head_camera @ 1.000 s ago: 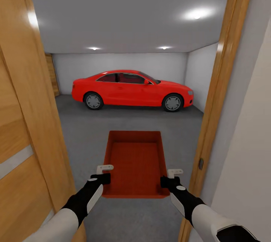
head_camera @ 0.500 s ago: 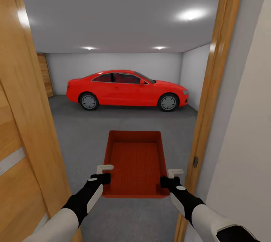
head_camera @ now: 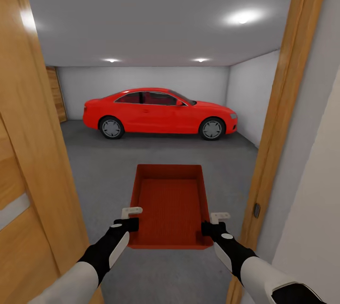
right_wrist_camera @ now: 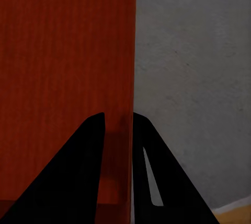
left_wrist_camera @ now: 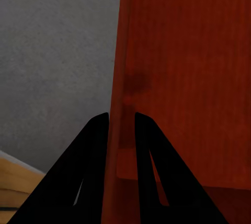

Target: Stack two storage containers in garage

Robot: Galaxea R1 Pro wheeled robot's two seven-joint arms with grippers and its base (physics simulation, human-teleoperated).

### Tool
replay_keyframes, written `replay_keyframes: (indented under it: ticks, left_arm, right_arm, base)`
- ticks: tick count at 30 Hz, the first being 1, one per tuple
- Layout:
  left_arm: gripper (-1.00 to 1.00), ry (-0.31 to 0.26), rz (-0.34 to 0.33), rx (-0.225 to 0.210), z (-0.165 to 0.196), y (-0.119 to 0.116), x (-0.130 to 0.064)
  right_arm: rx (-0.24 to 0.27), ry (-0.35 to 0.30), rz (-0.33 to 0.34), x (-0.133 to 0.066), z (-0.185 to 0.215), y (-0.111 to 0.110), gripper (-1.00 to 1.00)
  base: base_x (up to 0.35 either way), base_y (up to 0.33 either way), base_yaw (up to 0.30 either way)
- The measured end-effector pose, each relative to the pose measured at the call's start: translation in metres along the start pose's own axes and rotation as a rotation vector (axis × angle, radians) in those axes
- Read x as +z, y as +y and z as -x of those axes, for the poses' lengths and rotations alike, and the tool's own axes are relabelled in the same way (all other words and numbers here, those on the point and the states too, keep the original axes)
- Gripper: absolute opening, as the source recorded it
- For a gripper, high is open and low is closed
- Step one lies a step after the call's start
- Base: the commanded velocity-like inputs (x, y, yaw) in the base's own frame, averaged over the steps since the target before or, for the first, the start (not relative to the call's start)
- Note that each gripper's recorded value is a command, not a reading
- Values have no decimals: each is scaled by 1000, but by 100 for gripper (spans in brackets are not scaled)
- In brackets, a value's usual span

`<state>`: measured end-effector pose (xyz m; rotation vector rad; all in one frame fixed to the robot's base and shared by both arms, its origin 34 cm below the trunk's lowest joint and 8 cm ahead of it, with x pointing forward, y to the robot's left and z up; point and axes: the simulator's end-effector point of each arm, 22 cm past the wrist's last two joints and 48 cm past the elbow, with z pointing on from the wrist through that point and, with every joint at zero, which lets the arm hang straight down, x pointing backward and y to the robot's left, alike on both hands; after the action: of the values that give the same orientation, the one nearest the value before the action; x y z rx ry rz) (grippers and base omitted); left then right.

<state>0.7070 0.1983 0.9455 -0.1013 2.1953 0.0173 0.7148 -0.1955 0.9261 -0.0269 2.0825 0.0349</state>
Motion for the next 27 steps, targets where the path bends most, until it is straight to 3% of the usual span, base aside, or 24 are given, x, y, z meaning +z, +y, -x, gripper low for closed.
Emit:
replay_keyframes:
  ticks: [16, 27]
  left_arm:
    - [-100, -1, 0, 0, 0, 0, 0]
    - [-100, -1, 0, 0, 0, 0, 0]
  right_arm:
    - [0, -1, 0, 0, 0, 0, -100]
    - [0, -1, -1, 0, 0, 0, -100]
  base:
    - [26, 9, 0]
    - [269, 0, 0]
